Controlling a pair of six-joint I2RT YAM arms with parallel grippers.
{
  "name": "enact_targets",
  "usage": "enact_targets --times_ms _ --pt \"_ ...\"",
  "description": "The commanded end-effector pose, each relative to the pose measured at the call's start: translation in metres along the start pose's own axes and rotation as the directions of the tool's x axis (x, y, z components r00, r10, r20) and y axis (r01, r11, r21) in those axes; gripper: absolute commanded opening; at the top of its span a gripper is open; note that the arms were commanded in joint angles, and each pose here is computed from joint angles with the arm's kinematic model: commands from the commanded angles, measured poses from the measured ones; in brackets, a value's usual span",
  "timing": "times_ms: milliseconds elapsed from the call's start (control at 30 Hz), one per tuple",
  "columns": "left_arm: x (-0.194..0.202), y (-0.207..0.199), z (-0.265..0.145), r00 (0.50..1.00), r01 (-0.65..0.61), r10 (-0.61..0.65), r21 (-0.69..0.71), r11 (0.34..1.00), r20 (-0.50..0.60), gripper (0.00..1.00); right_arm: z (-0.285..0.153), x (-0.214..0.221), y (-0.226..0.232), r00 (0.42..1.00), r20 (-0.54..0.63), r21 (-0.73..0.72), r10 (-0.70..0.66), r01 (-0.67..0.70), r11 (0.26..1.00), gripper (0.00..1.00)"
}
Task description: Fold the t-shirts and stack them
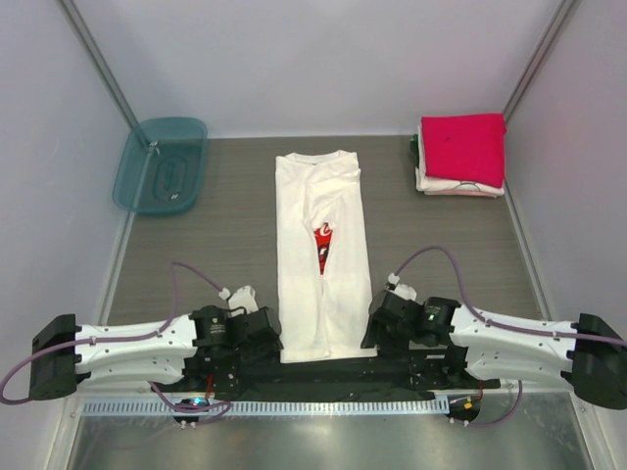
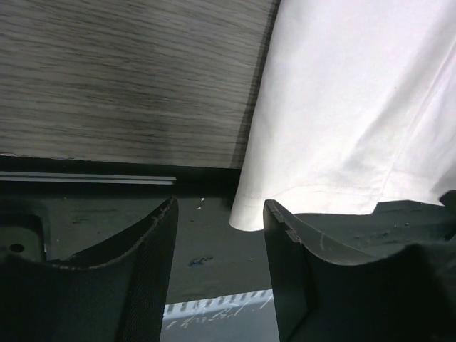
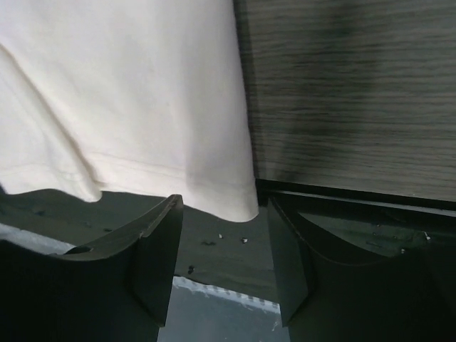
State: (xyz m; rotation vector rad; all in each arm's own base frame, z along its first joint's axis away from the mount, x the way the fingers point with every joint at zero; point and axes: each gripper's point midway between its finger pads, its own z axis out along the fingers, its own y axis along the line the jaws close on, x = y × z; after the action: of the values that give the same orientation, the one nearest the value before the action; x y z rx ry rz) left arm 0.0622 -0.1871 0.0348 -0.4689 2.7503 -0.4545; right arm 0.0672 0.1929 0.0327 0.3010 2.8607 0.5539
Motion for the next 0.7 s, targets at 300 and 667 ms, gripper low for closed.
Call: enact_targets --times_ms 300,667 --pt "-0.001 -0.005 0.012 0.998 0.053 -0.055 0.058 0.997 0.029 0.53 0.02 -0.001 -0.006 0.996 0.08 0.028 0.04 -0.043 0.999 0.45" --pt "0.011 -0.008 0.021 0.996 0.093 -0.091 0.071 0.993 -0.025 0.52 0.029 0.002 -0.014 0.997 0.075 0.031 0.032 -0.035 0.999 0.35"
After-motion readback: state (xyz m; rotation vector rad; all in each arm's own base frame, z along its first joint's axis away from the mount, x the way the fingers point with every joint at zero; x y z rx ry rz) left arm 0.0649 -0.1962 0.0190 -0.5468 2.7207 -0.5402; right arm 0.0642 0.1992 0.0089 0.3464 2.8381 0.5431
